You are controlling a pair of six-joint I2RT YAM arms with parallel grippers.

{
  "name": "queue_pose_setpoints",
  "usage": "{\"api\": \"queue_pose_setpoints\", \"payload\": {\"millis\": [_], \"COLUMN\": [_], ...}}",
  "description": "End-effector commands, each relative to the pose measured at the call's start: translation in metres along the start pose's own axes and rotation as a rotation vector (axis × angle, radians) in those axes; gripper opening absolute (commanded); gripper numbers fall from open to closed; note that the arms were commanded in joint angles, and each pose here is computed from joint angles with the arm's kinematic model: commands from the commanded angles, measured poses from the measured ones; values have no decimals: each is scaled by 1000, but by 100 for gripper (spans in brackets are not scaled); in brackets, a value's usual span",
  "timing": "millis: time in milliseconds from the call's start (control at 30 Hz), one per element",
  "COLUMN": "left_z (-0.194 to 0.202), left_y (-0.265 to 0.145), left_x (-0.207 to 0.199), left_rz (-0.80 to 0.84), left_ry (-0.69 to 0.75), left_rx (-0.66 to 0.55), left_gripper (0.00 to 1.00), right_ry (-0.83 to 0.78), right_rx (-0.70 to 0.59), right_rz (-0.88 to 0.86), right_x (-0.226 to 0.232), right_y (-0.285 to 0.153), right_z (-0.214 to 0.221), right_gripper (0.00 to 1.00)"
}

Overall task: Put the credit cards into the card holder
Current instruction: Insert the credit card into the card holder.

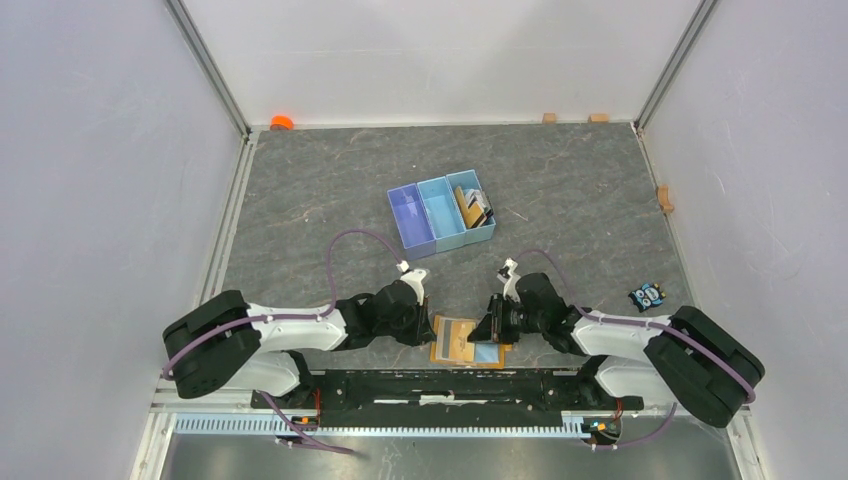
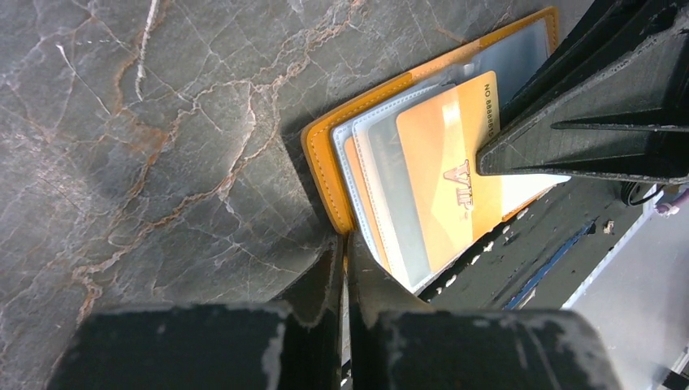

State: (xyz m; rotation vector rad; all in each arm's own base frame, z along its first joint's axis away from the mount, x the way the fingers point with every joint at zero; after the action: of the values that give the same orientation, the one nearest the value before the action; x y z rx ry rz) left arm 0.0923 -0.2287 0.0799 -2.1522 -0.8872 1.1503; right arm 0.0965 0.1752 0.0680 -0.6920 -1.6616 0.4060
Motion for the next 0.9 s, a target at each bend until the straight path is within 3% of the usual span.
{"api": "queue_pose_setpoints", "payload": {"millis": [0, 167, 500, 867], "left_z": [12, 17, 22, 19], "left_y": [7, 6, 3, 3], "left_x": [7, 15, 21, 17], "left_rz": [-3, -57, -70, -54], "left_ry": [8, -16, -48, -44], "left_rx": [43, 41, 17, 19], "left_gripper": [3, 2, 2, 2], "right_ry": [-4, -39, -140, -170], "right_rx": [24, -12, -98, -74], "right_rz": [111, 148, 277, 176], "right_x": [-15, -13, -16, 4], "right_y": [2, -3, -26, -24], "right_z": [9, 3, -1, 6], "right_gripper": [23, 29, 52, 47]}}
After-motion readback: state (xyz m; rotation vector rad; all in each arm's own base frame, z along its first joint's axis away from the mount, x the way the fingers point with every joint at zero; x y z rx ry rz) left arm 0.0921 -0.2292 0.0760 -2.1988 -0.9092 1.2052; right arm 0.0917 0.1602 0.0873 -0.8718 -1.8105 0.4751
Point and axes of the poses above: each gripper's point midway between its finger pads, its own y axis out along the fingers, its own x axis along the line the jaws close on, z = x × y, the point moved 9 cm from there along -y, back along the fingers, and after that the axes turned 1 degree about y, right-handed, at the moved point
